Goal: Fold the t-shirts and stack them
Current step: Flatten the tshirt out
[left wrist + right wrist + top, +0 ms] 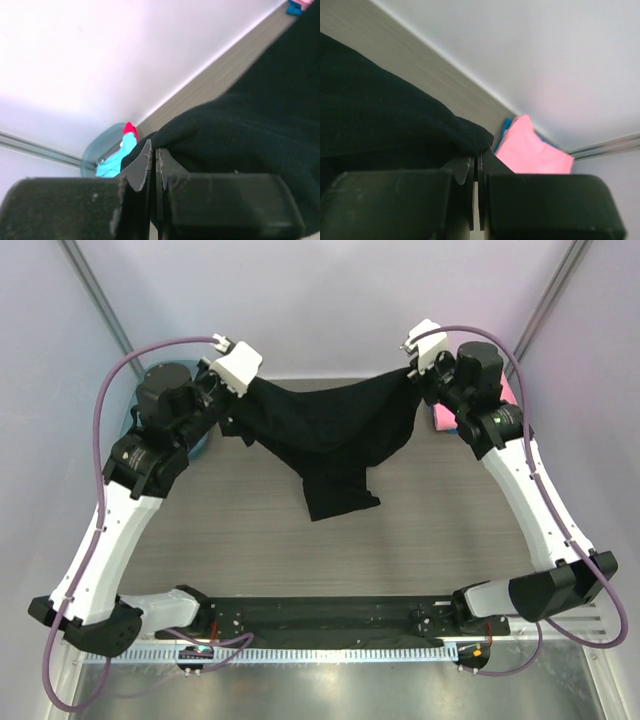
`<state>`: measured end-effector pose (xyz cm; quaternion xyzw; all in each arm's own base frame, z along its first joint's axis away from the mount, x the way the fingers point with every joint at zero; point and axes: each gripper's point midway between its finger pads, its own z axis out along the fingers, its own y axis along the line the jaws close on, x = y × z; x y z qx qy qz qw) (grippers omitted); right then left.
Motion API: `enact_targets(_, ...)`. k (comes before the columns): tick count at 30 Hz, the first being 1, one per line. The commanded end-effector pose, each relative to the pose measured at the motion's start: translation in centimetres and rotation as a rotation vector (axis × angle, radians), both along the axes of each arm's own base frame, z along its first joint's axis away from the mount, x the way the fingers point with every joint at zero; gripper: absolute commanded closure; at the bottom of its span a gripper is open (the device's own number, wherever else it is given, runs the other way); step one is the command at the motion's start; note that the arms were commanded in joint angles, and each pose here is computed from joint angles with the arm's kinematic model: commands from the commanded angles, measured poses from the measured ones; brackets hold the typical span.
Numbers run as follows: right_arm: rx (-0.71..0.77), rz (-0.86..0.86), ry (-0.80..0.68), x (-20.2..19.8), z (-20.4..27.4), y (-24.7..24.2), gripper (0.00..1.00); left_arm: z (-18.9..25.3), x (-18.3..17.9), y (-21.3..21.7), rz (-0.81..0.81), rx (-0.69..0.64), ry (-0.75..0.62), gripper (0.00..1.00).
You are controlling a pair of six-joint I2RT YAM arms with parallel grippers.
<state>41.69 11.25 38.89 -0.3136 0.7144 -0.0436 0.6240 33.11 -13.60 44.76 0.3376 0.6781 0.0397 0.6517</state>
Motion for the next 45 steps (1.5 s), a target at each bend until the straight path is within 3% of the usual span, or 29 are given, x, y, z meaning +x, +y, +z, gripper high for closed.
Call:
enact_targets(1,0.066,0.097,0.134,-1.7,-2.7,2.1,0.99,4.6,0.2,0.8,0.026,-0.016,-0.117,1.00)
enact_targets(6,0.108,0.171,0.109,-3.2,-0.3,3.2,0.99,7.6,-0.6,1.2,0.023,-0.033,-0.189,1.00)
enact_targets(10,0.086,0.178,0.073,-4.8,1.7,2.5,0.99,6.4,-2.3,0.9,-0.035,-0.013,-0.138,1.00)
enact_targets(14,0.045,0.170,0.085,-7.5,1.8,1.3,0.99,-0.7,-4.6,0.6,-0.107,0.001,0.083,1.00)
enact_targets(18,-0.001,0.174,0.069,-11.2,2.4,-0.1,0.99,-5.6,-8.8,0.3,-0.188,-0.048,0.249,1.00)
enact_targets(21,-0.019,0.164,0.036,-12.3,3.1,-0.8,0.99,-8.3,-9.9,0.2,-0.187,-0.076,0.346,1.00)
enact_targets(25,-0.040,0.129,0.086,-9.8,0.6,-0.8,0.99,-10.7,-8.7,0.0,-0.149,-0.075,0.391,1.00)
enact_targets(31,-0.112,0.161,0.313,-3.2,-9.7,1.3,0.99,-20.9,-6.7,-1.7,-0.108,-0.052,0.688,1.00)
enact_targets(33,-0.112,0.176,0.400,-0.8,-13.8,2.1,0.99,-23.9,-5.7,-2.2,-0.085,-0.082,0.776,1.00)
enact_targets(35,-0.082,0.167,0.414,1.7,-15.2,1.9,0.99,-25.8,-2.8,-2.1,-0.029,-0.111,0.760,1.00)
enact_targets(36,-0.079,0.172,0.477,3.3,-18.3,2.1,0.99,-27.5,-0.8,-1.8,0.029,-0.106,0.775,1.00)
enact_targets(42,-0.041,0.161,0.439,11.9,-18.9,1.9,0.99,-29.7,11.3,-0.5,0.186,-0.175,0.761,1.00)
enact_targets(43,-0.043,0.159,0.475,12.8,-21.1,1.9,0.99,-29.6,12.6,-0.1,0.206,-0.187,0.753,0.99)
enact_targets(45,-0.034,0.157,0.481,14.2,-22.1,2.0,0.95,-28.8,15.5,0.8,0.247,-0.211,0.716,0.86)
